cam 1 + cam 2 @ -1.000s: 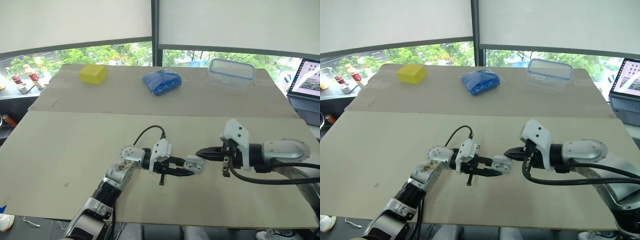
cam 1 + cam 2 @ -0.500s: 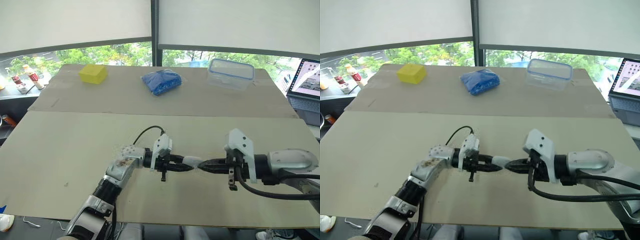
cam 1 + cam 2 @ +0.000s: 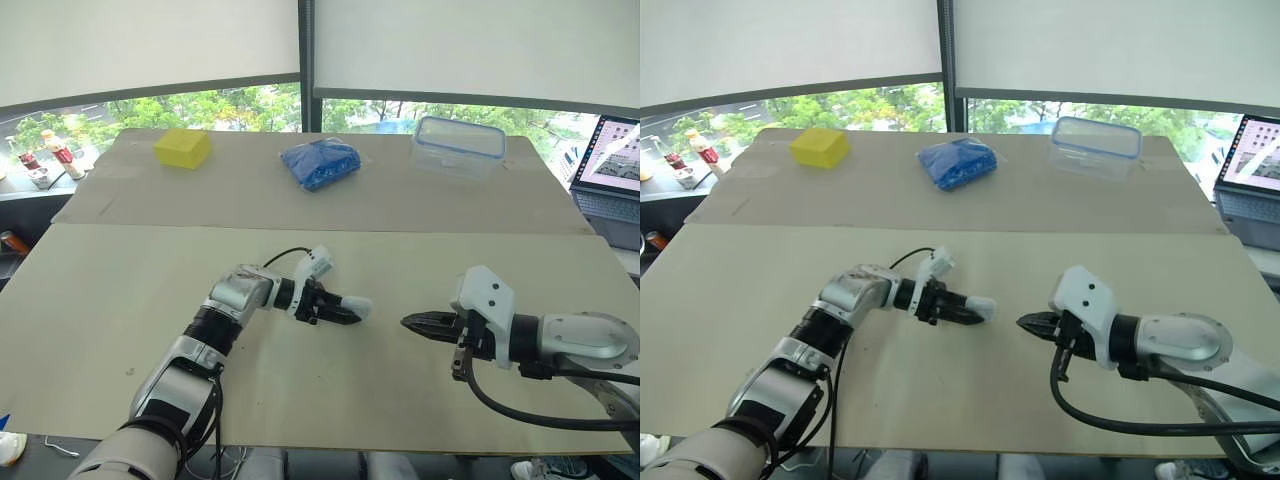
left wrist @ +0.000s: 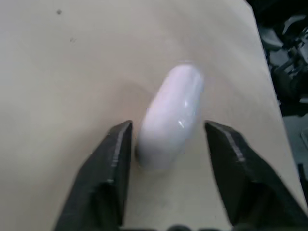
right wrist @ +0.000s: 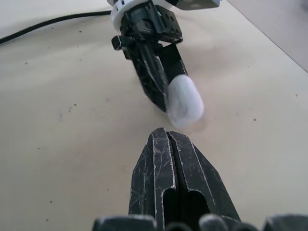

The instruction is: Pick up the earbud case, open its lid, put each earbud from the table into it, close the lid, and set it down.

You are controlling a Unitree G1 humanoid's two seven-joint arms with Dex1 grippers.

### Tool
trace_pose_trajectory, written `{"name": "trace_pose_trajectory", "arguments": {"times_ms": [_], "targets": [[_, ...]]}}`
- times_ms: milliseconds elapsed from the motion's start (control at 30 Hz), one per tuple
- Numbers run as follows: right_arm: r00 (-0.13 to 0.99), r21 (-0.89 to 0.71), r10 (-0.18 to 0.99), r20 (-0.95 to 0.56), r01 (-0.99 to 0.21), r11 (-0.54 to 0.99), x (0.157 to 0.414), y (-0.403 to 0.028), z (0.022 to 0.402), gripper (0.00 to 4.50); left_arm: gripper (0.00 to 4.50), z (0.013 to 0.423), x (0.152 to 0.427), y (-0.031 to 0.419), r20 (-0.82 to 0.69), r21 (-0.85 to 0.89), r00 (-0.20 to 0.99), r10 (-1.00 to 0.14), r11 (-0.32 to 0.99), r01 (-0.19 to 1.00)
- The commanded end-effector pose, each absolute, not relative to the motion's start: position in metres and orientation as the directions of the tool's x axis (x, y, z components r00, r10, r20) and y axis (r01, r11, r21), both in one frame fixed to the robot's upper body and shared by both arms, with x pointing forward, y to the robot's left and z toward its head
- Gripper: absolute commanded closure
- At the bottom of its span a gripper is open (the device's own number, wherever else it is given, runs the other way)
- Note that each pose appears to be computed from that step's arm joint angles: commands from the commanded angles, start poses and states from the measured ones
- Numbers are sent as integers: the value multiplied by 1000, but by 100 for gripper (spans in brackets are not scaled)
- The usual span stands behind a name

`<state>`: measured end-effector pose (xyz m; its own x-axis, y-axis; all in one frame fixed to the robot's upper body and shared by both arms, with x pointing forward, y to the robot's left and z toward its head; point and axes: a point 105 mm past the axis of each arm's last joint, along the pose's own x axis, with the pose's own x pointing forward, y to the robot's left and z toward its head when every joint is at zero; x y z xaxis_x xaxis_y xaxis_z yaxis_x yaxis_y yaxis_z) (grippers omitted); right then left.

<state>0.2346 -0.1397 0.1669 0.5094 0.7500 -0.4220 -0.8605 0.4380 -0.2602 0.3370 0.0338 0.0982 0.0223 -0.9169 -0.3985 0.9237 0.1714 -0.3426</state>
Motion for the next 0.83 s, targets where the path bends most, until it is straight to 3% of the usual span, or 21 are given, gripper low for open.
{"name": "trace_pose_trajectory", "arguments": {"times_ms": [33, 167, 367, 467, 533, 633, 833], "targets": [[500, -300, 773, -390, -863, 407, 230, -136, 177, 450, 3, 104, 347, 51, -465, -189, 73, -882, 179, 966], [504, -343, 758, -415, -858, 382, 233, -141, 178, 450, 3, 114, 351, 75, -468, -90, 131, -874, 195, 977], [479, -419, 749, -457, -859, 294, 237, -147, 184, 255, 0, 146, 337, 106, -385, 135, 191, -903, 150, 979], [493, -505, 740, -457, -829, 240, 246, -158, 201, 155, 0, 162, 284, 125, -384, 152, 21, -923, -40, 988], [497, -519, 742, -450, -822, 235, 252, -165, 206, 84, 0, 159, 272, 129, -427, 181, 24, -904, -60, 982], [453, -496, 726, -517, -850, 177, 251, -180, 201, 84, 0, 158, 269, 132, -436, 267, 124, -892, 3, 964], [410, -476, 733, -543, -869, 133, 252, -184, 198, 84, 0, 162, 274, 135, -376, 305, 195, -906, 78, 949]]}}
